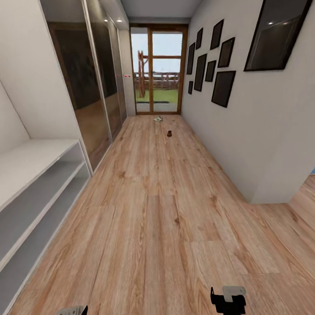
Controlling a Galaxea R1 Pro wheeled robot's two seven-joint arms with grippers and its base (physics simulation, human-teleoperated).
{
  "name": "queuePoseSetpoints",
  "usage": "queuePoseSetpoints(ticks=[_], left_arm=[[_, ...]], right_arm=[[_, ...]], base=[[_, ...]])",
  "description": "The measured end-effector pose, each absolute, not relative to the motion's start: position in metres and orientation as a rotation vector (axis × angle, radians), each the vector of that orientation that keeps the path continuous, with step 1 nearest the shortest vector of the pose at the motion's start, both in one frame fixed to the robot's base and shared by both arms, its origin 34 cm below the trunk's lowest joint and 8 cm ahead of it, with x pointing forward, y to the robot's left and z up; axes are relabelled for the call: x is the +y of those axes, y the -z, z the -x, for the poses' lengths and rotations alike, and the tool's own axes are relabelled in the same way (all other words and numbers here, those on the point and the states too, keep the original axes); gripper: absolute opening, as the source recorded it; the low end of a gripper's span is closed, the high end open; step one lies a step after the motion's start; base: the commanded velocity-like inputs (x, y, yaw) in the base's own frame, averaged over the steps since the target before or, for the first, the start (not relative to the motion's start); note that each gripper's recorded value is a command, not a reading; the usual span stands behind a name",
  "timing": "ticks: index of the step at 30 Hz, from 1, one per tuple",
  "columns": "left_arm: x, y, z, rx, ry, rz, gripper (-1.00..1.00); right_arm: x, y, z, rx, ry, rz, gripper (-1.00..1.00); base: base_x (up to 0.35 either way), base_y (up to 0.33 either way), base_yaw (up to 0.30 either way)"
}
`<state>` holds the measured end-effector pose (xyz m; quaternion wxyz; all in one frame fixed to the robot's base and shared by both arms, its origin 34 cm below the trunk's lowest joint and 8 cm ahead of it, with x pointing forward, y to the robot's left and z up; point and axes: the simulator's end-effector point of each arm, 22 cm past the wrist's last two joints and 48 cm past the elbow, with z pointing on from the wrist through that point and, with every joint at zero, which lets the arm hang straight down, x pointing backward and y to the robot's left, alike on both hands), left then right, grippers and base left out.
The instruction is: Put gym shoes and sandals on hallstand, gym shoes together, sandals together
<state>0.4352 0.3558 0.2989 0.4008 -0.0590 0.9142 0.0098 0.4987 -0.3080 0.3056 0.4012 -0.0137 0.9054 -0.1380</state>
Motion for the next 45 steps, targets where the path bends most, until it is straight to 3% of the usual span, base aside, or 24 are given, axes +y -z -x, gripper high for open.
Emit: queuePoseSetpoints(ticks=[45], left_arm=[[0.3559, -0.2990, -0.4353, 2.312, -0.025, 0.149, 1.00]], right_arm=[[-0.3071, -0.3055, -0.4987, 2.290, 0.347, 0.034, 1.00]], base=[[0.337, 0.000, 0.000]])
